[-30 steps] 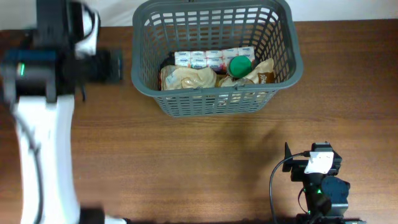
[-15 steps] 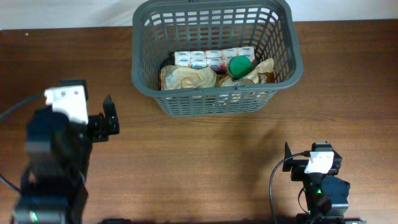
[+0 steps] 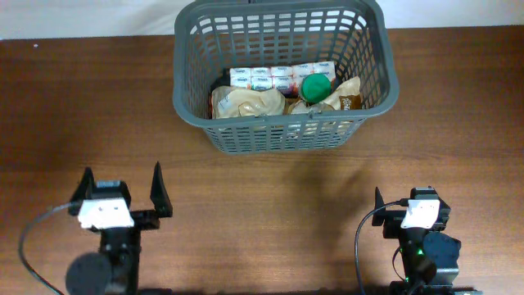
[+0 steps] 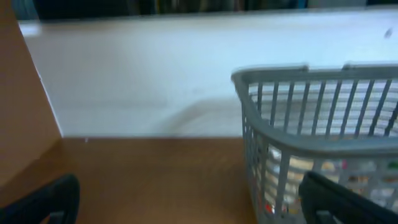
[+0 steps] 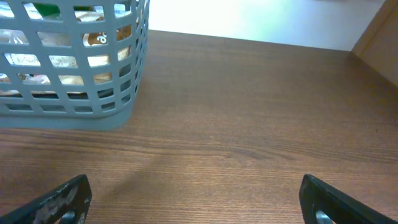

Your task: Pack container

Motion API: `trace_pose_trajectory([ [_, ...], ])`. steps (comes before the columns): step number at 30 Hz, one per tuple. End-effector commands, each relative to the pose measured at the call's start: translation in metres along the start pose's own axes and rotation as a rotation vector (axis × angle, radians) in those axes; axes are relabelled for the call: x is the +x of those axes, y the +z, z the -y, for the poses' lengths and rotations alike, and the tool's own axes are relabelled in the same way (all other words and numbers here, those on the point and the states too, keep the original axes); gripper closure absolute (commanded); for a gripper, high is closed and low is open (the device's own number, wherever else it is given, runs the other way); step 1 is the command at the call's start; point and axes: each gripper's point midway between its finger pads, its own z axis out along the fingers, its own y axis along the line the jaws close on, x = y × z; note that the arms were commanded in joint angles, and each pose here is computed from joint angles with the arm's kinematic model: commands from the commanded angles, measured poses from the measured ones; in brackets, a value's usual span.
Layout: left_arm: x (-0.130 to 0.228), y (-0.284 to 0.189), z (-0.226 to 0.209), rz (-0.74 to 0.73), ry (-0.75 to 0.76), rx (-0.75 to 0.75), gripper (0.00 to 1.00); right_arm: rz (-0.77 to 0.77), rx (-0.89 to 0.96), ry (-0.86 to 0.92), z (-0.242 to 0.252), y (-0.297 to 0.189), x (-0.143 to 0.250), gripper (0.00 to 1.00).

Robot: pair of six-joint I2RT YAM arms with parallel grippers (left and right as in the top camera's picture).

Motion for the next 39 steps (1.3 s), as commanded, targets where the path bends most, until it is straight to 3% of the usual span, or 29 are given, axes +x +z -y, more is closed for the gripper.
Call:
trace_pose_trajectory([
  [1,0.000,-0.006,0.001,0.096,-0.015,0.010,0.01,-0.002,0.020,0.011,0.004,0.001,0.002,0.01],
  [10,0.005,-0.004,0.012,0.244,-0.034,0.055,0.01,-0.002,0.020,0.011,0.004,0.001,0.002,0.01],
  [25,0.093,0.015,0.027,0.125,-0.023,0.100,0.01,-0.002,0.020,0.011,0.004,0.001,0.002,0.01],
  [39,0.143,0.020,0.029,-0.025,-0.002,0.102,0.01,-0.002,0.020,0.011,0.004,0.001,0.002,0.02],
])
